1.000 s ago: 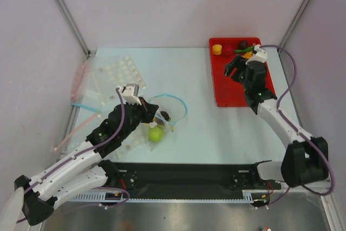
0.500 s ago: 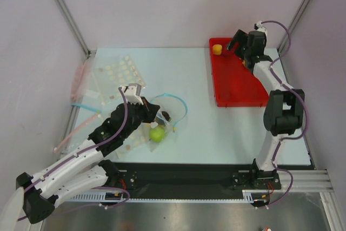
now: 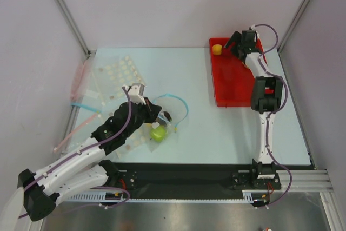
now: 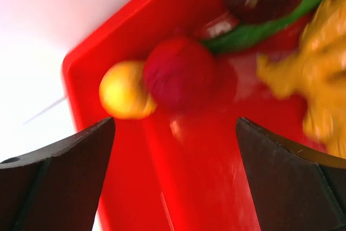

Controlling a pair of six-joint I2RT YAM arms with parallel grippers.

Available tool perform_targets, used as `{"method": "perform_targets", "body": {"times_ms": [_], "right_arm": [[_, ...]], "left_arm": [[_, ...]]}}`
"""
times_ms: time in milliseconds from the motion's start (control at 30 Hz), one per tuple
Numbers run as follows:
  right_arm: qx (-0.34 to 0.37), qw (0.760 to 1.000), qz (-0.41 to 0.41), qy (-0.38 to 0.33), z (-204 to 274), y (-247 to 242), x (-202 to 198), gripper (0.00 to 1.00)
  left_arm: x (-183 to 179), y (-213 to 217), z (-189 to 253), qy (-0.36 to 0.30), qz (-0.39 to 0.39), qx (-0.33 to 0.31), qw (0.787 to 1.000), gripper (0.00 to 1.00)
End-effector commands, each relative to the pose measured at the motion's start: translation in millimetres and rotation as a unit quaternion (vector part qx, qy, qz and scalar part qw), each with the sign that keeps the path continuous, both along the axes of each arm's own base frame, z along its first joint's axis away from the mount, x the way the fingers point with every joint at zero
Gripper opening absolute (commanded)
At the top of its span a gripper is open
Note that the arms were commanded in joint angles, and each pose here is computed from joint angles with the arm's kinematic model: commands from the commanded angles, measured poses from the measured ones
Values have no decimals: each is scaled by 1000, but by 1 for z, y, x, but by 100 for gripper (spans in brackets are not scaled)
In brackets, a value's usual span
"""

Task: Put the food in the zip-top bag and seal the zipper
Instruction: Pick up the fake fruit from the bin.

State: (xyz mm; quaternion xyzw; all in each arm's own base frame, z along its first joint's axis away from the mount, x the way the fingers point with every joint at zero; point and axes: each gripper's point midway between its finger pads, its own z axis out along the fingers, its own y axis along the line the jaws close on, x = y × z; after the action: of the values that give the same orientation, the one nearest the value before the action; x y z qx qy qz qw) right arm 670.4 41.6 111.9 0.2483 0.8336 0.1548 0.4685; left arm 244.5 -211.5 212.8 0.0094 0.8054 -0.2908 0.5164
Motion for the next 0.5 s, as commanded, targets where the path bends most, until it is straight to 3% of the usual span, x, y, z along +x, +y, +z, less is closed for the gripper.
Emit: {"method": "perform_targets", "body": {"times_ms": [0, 167, 367, 400, 467], "right_arm": [[46, 999, -12, 10, -9, -2, 17, 100], [127, 991, -29, -3, -29, -15, 41, 100], [176, 984, -16, -17, -47, 14, 52, 98], [178, 984, -16, -20, -45, 17, 52, 97], [183, 983, -16, -29, -42, 20, 55, 81]], "left_arm": [[2, -3, 16, -13, -3, -15, 1000, 1], [0, 4, 25, -26, 6, -24, 999, 0], [1, 3, 21, -20, 8, -22, 1000, 0], [1, 2, 19, -17, 6, -20, 1000, 0], [0, -2, 17, -10, -4, -22, 1000, 0]]}}
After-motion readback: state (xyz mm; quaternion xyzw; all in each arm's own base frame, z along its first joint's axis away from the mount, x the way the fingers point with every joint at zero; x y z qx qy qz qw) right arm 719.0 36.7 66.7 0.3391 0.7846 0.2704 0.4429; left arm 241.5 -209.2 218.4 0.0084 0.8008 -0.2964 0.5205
